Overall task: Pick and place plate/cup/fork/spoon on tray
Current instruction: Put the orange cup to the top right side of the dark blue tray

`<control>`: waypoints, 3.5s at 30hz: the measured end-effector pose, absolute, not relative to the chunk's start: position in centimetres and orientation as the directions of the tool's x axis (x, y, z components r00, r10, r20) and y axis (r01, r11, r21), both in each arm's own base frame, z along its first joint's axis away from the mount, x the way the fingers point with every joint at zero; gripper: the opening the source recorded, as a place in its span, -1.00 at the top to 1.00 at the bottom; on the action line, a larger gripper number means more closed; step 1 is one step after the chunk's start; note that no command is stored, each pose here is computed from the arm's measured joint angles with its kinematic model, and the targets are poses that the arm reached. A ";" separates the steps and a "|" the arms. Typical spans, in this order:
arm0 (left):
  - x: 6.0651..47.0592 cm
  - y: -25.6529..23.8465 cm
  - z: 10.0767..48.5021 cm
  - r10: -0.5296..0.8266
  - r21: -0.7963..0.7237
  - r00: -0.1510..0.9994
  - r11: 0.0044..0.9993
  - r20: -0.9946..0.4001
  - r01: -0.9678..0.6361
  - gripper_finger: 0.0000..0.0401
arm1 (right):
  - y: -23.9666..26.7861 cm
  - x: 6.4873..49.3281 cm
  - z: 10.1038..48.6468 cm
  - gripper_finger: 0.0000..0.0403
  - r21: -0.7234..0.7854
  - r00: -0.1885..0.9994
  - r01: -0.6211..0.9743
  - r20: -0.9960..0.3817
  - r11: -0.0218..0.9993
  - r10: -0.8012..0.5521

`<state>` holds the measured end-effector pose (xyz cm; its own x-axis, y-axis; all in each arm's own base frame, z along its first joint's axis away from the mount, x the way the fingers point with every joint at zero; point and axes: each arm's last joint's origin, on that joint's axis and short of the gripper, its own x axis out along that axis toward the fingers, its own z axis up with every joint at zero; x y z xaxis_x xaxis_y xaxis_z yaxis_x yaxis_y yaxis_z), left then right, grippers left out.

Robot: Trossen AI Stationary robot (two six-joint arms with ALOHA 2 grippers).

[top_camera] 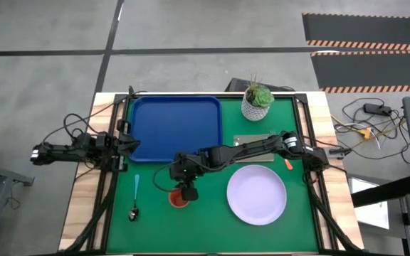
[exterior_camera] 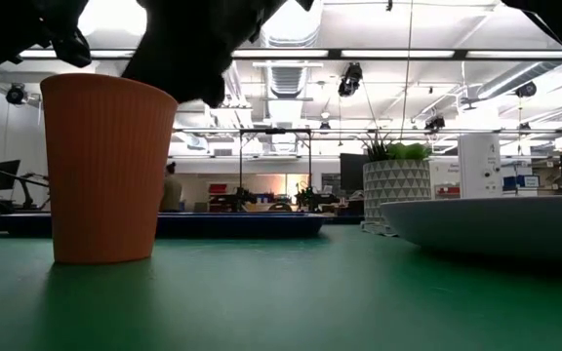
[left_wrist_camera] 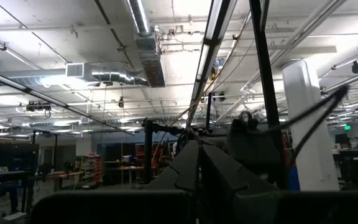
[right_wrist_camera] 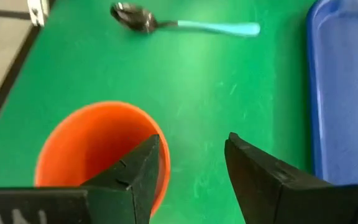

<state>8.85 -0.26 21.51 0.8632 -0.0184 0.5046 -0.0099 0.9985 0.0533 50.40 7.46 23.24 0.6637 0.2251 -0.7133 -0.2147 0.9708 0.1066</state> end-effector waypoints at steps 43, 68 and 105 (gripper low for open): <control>8.9 -0.2 21.5 -0.012 0.050 0.863 0.999 0.504 -0.015 1.00 | 8.0 50.1 21.6 0.86 0.168 0.628 -0.166 -0.742 0.972 0.236; 8.9 -0.2 21.5 -0.013 0.050 0.864 0.999 0.504 -0.015 1.00 | 6.4 49.9 25.3 0.96 0.163 0.611 -0.220 -0.746 0.962 0.266; 8.8 -0.2 21.6 -0.012 0.049 0.858 0.999 0.514 -0.015 1.00 | -19.4 44.9 29.8 0.96 0.163 0.662 0.217 -0.749 0.962 -0.022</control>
